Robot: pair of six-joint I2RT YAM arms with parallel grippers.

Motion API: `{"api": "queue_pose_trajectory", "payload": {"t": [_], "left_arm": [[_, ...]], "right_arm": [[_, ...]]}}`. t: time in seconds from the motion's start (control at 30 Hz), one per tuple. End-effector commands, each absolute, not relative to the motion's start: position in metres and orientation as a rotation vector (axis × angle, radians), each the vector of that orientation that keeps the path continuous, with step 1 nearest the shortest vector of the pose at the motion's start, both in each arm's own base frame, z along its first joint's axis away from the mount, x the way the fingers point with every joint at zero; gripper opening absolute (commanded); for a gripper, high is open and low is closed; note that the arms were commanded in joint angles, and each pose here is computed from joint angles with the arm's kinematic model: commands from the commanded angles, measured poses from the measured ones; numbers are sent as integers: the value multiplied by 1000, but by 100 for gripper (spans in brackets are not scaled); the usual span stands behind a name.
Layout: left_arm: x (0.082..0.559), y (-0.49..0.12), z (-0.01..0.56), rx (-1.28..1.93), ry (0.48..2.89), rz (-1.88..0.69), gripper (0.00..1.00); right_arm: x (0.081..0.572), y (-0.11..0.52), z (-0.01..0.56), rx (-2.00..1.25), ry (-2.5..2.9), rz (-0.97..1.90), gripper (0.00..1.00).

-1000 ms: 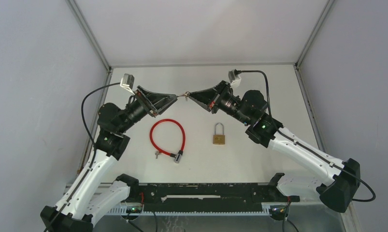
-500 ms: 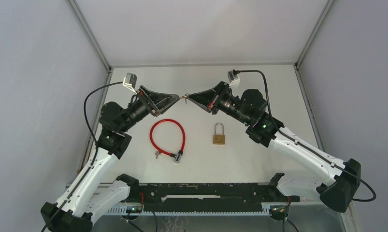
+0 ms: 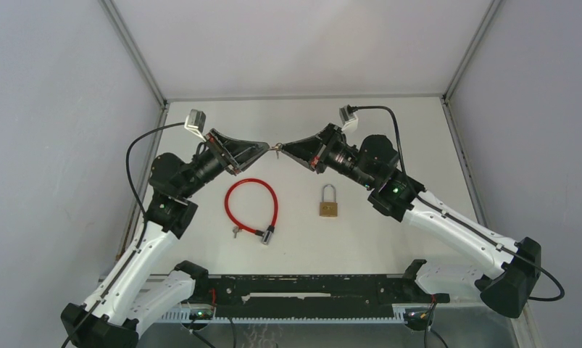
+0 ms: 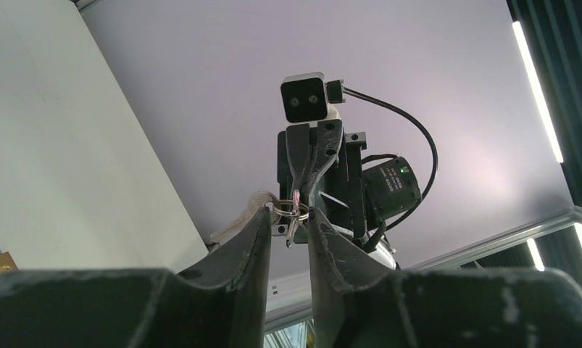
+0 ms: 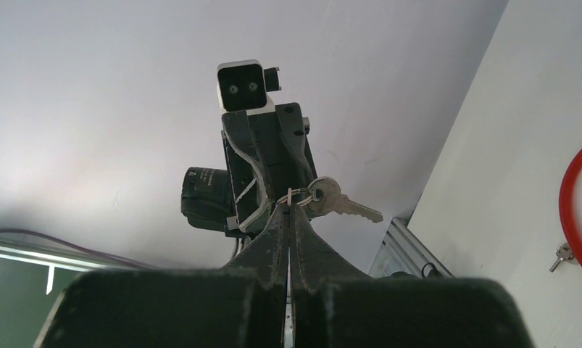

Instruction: Unlock with the key

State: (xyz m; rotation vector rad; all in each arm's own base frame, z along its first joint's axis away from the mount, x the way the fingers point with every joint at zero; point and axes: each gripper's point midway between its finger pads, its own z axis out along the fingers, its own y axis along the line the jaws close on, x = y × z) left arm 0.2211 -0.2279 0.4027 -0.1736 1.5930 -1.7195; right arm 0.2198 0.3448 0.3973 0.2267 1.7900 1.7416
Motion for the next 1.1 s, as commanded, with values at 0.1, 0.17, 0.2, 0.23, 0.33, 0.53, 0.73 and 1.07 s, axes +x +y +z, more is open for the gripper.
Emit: {"api": "queue_pose_trajectory", "payload": {"t": [0.1, 0.17, 0.2, 0.23, 0.33, 0.53, 0.73, 1.07], "left_arm": [[212, -229, 424, -115, 1530, -1747, 25], [212, -229, 423, -114, 1531, -1748, 24], [211, -229, 424, -115, 1529, -1748, 24], [211, -229, 423, -113, 1530, -1749, 25], [210, -228, 422, -117, 1531, -1750, 26], [209, -227, 419, -125, 1534, -1750, 27], [209, -226, 419, -122, 1527, -1743, 26], [209, -227, 414, -126, 1546, -1735, 30]], "right_arm": [[217, 345, 419, 182, 1725, 1748, 0], [218, 345, 420, 181, 1725, 1742, 0], [218, 346, 420, 177, 1731, 1733, 0], [218, 347, 420, 168, 1733, 1733, 0], [219, 348, 423, 166, 1724, 1734, 0], [220, 347, 422, 168, 1725, 1727, 0], [223, 343, 421, 184, 1722, 1703, 0], [224, 340, 430, 190, 1686, 1713, 0]]}}
